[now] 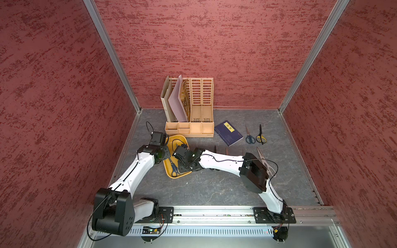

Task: Take the scissors out of the storage box
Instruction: Pick up the scissors from the storage box.

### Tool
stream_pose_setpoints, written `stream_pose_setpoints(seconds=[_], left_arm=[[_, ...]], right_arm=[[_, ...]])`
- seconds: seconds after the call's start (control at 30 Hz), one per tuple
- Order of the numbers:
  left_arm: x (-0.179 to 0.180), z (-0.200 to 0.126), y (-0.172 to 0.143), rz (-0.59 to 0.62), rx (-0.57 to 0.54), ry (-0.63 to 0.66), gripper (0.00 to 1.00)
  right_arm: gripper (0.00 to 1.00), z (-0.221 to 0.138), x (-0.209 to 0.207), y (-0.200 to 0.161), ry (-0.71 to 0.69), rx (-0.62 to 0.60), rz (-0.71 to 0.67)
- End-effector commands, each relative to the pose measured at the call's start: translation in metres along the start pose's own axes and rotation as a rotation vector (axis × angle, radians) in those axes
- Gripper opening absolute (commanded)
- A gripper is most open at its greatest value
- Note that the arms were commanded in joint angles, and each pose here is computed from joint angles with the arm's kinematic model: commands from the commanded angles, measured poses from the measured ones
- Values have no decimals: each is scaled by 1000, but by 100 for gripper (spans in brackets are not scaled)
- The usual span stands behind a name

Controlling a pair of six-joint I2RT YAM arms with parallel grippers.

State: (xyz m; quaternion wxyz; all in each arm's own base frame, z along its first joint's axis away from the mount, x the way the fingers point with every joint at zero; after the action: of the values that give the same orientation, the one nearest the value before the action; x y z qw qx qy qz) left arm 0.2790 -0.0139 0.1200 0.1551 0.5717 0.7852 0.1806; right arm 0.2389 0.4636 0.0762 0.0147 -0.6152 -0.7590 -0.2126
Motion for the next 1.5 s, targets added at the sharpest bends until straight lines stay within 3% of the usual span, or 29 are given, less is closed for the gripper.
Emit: stream_pose_setpoints(seconds=[0.0,0.3,0.73,0.9,1.1,1.47], left_arm=[[-1,-7,11,-8,-45,-1,0],[-1,-6,10,-9,-40,1,0],[-1,-5,12,-20,-44,-12,0],[0,-6,12,-21,-42,-9,0],[1,-6,12,-25,-41,-6,0],[9,-4,13,-52,-33,4,0]], right_arm=[[50,7,1,5,-19,-11,10],[49,22,-5,7,-104,12,-24],[49,38,-4,-12,-97,130,-13],[39,40,-4,-11,-106,119,-9],[26,29,-1,-1,-102,70,-19],[22,-38,19,23,18,-47,-40]])
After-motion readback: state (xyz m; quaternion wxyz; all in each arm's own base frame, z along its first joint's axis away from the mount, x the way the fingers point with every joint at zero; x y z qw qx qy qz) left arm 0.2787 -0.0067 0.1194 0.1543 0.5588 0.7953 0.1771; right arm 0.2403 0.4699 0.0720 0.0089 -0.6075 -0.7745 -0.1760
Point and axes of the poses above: each gripper's point midway between its finger pads, its own z axis out along the fingers, its own x axis along the line the jaws close on, y = z × x, the point moved 2 cm from there along -z, back along the fingers, and after that the axes turned 4 degrees about z, right-handed, at the moved point
